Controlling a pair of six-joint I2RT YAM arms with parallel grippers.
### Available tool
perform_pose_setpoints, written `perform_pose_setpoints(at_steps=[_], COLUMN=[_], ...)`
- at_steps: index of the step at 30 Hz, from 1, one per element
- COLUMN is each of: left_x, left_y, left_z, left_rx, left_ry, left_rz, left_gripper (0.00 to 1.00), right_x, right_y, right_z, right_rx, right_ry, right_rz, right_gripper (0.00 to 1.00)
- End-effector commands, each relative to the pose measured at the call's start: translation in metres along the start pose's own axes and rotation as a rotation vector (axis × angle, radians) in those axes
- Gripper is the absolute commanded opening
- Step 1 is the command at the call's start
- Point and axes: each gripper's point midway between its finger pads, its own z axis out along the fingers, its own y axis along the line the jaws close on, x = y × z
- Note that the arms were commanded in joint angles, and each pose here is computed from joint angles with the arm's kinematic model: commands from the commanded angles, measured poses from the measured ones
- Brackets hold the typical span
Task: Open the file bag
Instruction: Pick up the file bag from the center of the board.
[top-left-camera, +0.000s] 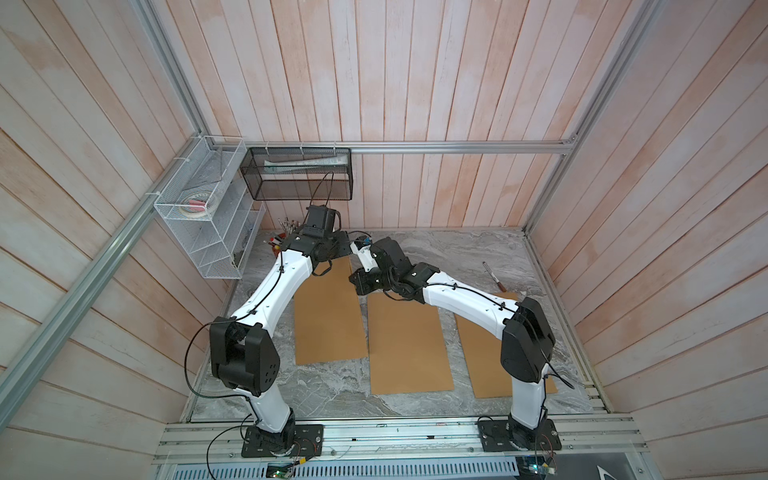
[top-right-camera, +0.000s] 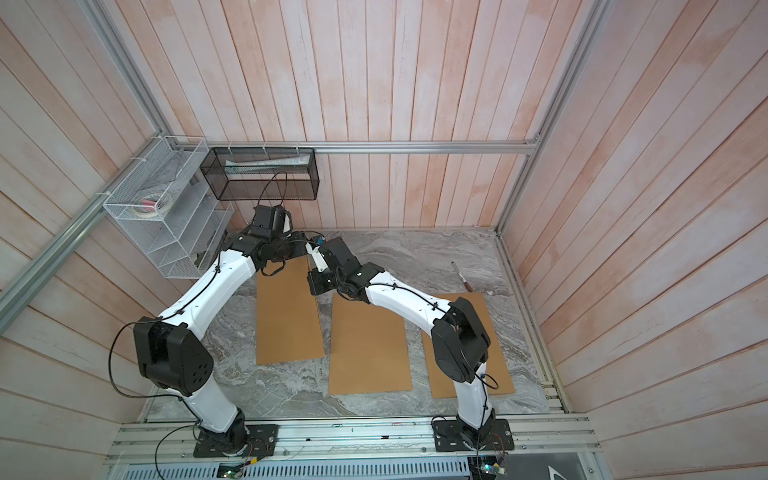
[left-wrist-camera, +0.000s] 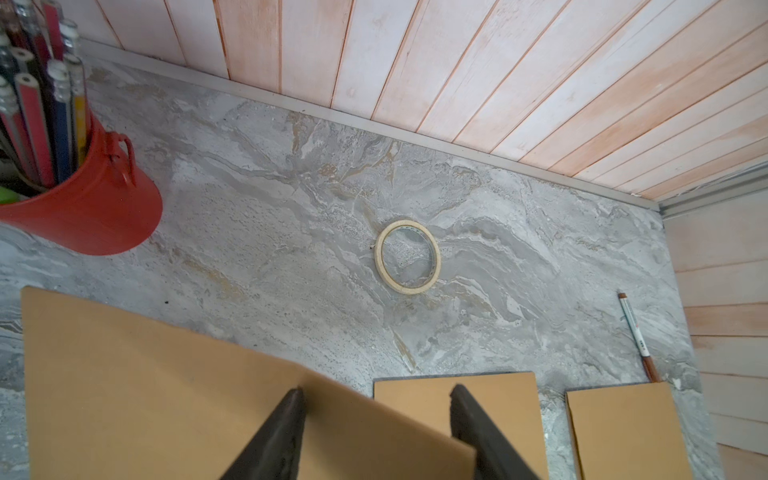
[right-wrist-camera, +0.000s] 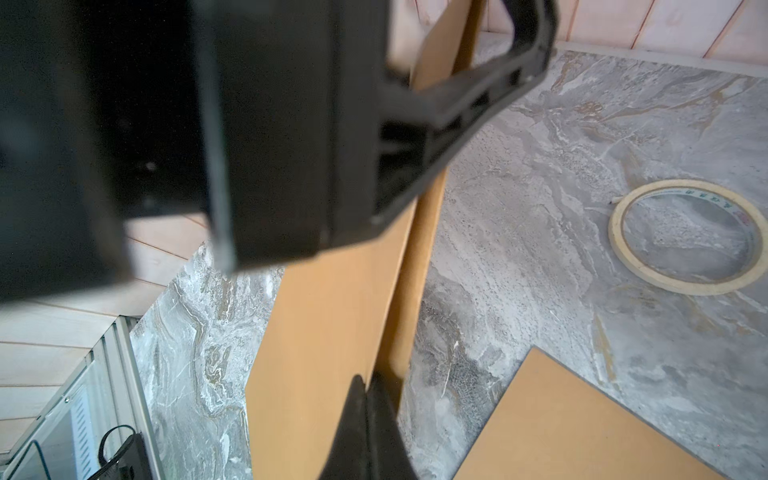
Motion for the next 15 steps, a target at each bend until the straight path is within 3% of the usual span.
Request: perform_pose_setpoints(at_steps=[1, 9, 15], left_x=[-0.004, -0.011, -0.016], left_y=[-0.003, -0.005, -0.005], left_z=[-0.004, -0.01, -0.015], left_rx=[-0.006, -0.007, -0.011], left_ry=[-0.001, -0.018, -0.037], left_rz=[0.019, 0.029, 0.032], left_gripper=[0.53, 0.35, 0.28], right_x=[-0.027, -0.029, -0.03], right_y=[0.019, 0.022, 0.024], right_z=[-0.017, -0.012, -0.006], right_rx=[-0.028, -0.034, -0.038], right_ry=[-0.067, -0.06, -0.045], right_rz=[-0.044, -0.052, -0.047], right_gripper=[0.0, 0.0, 0.0])
